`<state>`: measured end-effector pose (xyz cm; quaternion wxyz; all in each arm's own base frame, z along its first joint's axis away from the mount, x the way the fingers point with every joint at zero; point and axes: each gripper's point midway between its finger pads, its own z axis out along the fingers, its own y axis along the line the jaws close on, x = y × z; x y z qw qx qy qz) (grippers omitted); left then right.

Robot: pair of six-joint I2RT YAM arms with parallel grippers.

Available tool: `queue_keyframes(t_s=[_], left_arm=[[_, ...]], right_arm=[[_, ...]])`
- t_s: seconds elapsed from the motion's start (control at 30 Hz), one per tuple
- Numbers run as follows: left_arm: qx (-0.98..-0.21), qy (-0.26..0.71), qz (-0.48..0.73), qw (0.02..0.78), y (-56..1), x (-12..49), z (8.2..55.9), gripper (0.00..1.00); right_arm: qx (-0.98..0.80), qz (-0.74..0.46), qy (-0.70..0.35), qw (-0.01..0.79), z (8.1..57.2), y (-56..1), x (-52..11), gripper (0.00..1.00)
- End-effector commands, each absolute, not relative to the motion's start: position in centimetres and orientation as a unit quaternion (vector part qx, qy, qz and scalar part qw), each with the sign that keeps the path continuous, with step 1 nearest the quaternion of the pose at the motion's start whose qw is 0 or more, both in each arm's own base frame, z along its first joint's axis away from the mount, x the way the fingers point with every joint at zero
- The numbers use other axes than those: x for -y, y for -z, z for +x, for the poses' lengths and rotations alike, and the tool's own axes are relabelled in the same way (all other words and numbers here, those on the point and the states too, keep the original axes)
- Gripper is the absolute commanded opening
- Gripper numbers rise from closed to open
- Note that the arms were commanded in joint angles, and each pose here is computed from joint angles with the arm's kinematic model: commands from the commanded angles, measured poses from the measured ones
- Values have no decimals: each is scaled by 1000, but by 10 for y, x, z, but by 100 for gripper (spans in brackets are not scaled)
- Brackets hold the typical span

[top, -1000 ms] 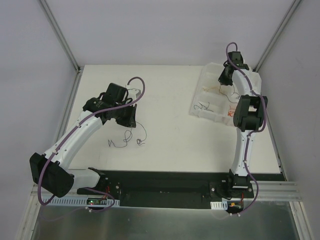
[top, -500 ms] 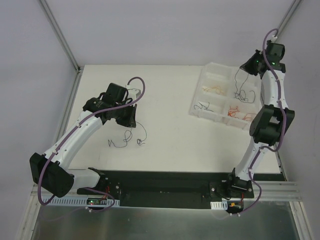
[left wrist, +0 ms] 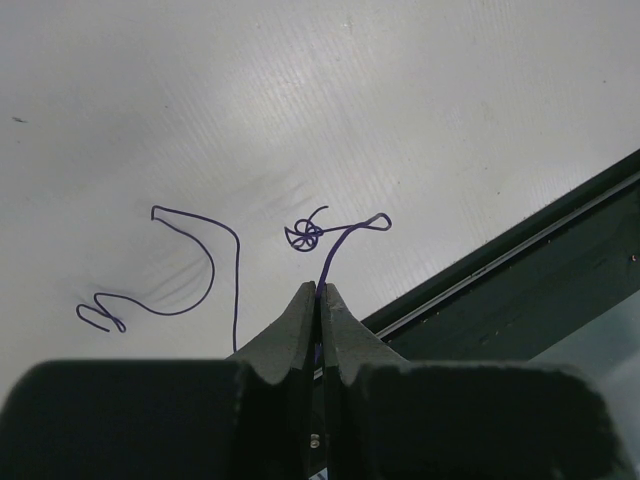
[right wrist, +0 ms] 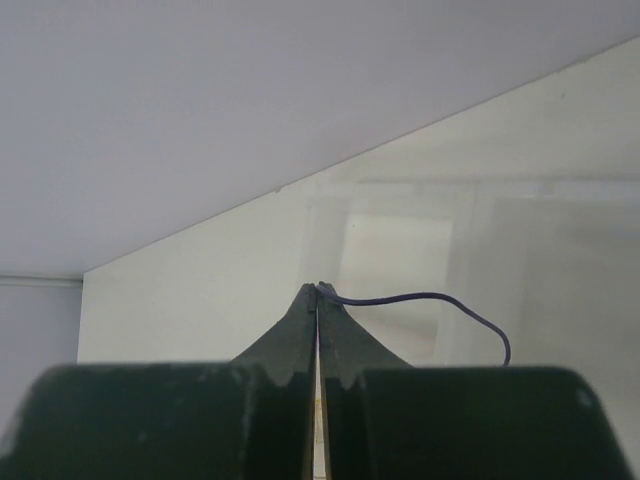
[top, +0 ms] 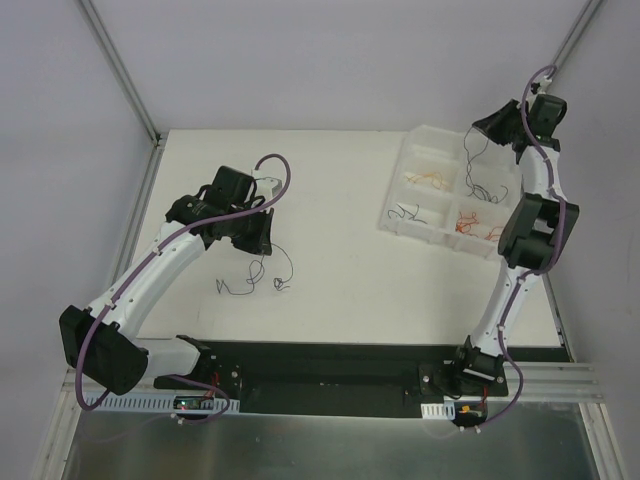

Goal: Untangle the cables

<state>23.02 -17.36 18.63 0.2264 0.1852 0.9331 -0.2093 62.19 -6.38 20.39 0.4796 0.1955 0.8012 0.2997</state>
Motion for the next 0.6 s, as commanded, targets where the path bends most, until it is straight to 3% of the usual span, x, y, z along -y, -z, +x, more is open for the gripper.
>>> queue_keyframes(t_s=[0.0,0.17,0.57], left_arm=[[-932,198,194,234,-190,169,231,0],[-931,199,196,232,-190,170,231,0],[-932,197,199,230,-186,169,231,0]], right_arm=[[-744,142,-300,580,638,-293,83,0],[-752,130,-306,569,624,-290,81,0],[-789,178,-256,530,523,-219,70,0]])
